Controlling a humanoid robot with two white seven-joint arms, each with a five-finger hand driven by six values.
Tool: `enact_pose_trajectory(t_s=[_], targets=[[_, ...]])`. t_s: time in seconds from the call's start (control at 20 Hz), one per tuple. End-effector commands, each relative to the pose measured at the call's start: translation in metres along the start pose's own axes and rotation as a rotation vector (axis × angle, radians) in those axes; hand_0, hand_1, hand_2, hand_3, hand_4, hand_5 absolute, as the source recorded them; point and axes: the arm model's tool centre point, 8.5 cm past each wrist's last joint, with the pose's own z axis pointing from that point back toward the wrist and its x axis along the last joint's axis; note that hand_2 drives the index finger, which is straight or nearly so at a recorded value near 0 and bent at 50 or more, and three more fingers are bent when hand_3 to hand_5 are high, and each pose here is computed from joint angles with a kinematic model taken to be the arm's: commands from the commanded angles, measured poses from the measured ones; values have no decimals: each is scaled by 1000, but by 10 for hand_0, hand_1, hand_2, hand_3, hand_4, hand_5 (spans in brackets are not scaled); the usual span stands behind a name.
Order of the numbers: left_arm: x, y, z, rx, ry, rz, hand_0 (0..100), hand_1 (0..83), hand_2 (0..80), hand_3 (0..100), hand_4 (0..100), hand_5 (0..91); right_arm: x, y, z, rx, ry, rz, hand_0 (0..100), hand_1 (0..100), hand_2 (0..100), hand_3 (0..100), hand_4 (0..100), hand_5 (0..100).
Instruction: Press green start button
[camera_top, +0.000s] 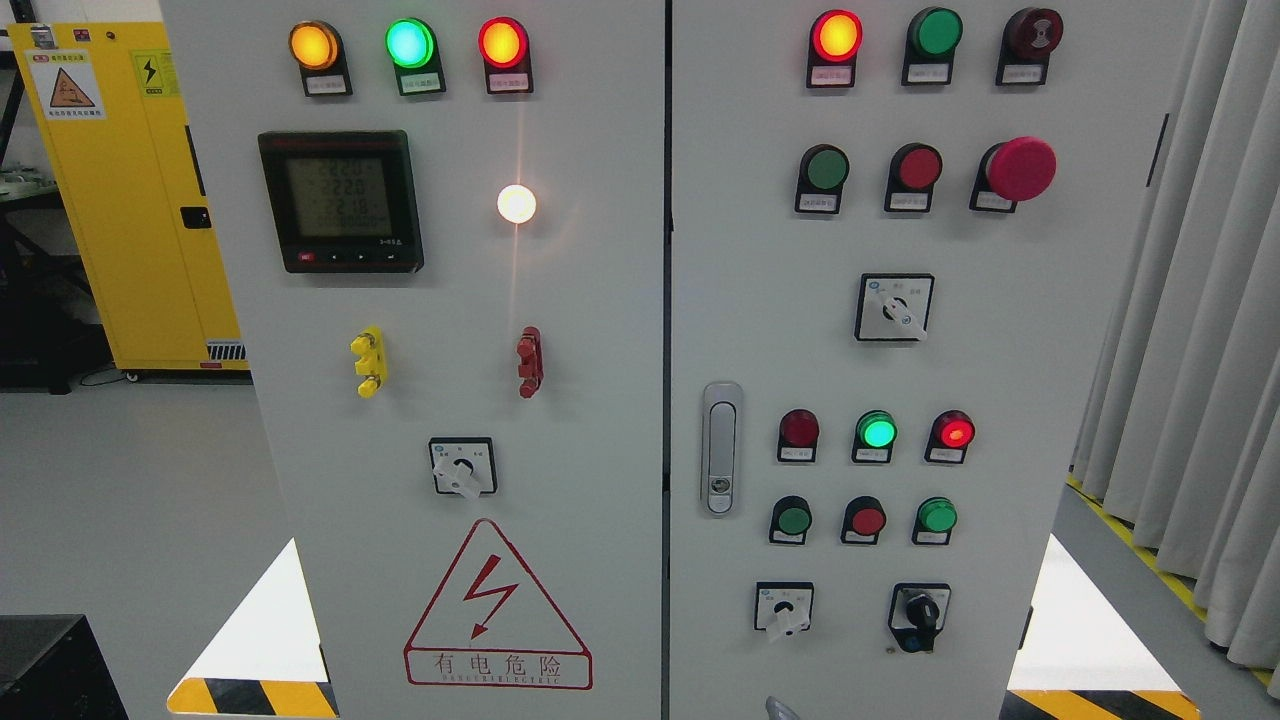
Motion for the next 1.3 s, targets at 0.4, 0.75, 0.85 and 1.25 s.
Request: enact_pose_trajectory(t_s=[0.4, 0.75, 0.85, 1.25], targets=[[0, 0, 0, 1, 0, 1, 120, 556, 0, 0, 0, 0, 1, -32, -25, -12, -48, 565, 532, 841, 0, 976, 1000, 1000], [0, 0, 0, 0, 1, 0, 120, 556, 0, 0, 0, 0, 12, -47, -55, -16, -113, 859, 545, 870, 0, 1000, 1000, 1000], [0, 0, 0, 1, 0, 1, 120, 556, 0, 0, 0, 0, 15, -48, -64, -16, -131, 910, 557, 878, 0, 1000, 1000, 1000], [0, 0, 0, 1, 0, 1, 120, 556, 0, 0, 0, 0, 10, -60, -100, -30, -123, 992, 589, 889, 0, 1000, 1000, 1000]])
